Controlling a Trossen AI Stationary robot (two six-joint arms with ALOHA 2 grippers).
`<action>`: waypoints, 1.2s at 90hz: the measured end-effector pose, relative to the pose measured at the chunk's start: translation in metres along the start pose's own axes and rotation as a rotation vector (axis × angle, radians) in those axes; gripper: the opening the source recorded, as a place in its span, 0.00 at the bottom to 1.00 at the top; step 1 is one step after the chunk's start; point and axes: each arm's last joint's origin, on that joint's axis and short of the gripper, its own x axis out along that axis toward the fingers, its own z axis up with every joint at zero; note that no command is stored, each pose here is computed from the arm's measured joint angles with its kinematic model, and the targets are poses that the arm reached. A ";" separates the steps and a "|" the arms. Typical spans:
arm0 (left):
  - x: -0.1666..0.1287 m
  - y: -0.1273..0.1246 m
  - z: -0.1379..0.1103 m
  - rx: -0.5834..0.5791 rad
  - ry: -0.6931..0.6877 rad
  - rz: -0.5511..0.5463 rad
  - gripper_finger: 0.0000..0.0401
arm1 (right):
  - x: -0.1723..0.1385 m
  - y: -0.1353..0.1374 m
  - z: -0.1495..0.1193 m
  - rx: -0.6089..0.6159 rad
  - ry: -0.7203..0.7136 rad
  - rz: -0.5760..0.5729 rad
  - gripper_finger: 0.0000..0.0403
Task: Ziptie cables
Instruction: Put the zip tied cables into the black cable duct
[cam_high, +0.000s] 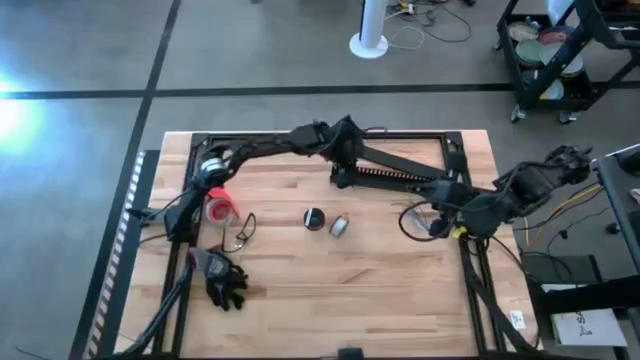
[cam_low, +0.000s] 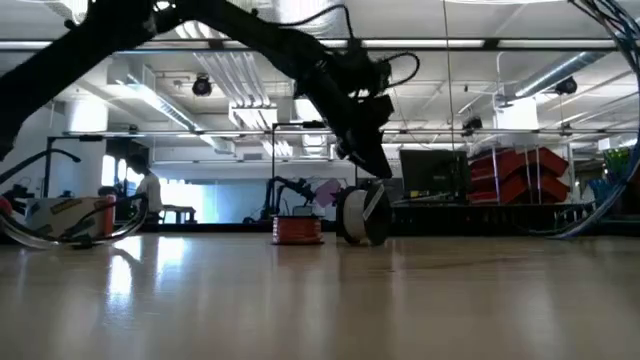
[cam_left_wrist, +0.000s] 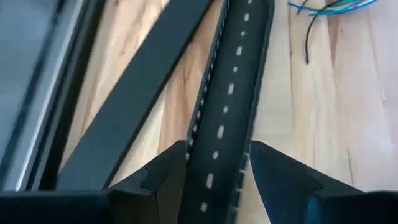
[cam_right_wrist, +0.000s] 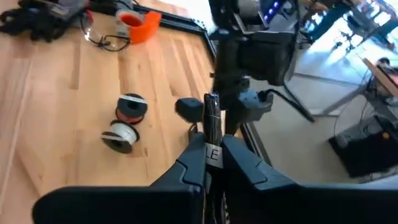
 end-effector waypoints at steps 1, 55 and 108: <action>0.001 0.001 -0.001 -0.003 0.005 -0.009 0.39 | 0.000 0.000 -0.001 0.004 0.004 0.000 0.03; 0.017 0.013 -0.030 0.075 0.064 -0.095 0.36 | 0.015 0.012 -0.025 0.106 0.116 -0.005 0.03; 0.020 -0.016 -0.024 0.022 0.085 -0.168 0.33 | 0.015 0.012 -0.024 0.115 0.105 -0.009 0.03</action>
